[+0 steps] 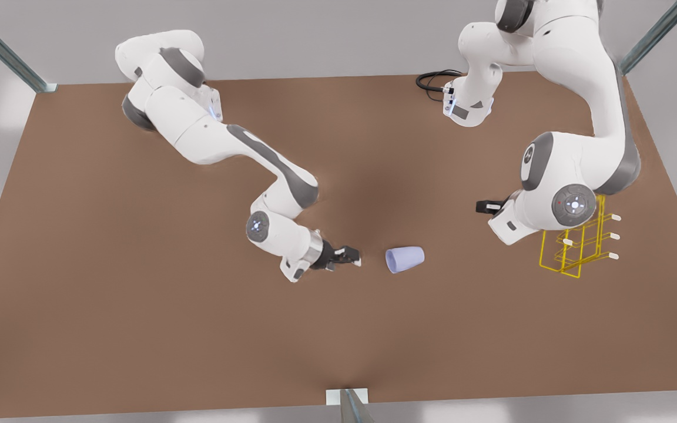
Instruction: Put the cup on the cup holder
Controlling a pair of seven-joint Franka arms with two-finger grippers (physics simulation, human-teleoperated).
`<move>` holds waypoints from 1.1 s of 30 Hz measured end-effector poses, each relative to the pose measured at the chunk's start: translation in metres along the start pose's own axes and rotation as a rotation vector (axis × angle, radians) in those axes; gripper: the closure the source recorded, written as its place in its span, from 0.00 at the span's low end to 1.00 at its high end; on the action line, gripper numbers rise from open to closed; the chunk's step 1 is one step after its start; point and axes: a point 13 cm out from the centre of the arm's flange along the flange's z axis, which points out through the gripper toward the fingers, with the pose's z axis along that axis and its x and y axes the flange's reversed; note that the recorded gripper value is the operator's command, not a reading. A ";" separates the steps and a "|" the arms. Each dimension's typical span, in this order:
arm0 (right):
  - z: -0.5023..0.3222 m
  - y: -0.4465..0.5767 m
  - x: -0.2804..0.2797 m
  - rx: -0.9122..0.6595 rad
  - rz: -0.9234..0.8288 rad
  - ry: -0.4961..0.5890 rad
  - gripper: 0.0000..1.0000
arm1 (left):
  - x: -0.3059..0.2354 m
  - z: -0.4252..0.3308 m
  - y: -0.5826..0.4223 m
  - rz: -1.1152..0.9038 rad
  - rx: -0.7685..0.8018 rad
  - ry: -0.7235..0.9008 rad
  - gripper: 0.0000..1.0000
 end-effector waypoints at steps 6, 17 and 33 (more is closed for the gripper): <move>-0.369 -0.224 -0.079 0.369 0.186 -0.189 0.00 | -0.075 0.100 -0.082 -0.296 -0.015 -0.061 0.00; -0.402 -0.295 -0.037 0.568 0.074 0.192 0.00 | -0.164 0.127 -0.136 -1.256 0.399 -0.219 0.00; -0.394 -0.287 -0.011 0.552 -0.080 0.340 0.00 | -0.155 0.179 -0.160 -1.963 0.527 -0.017 0.00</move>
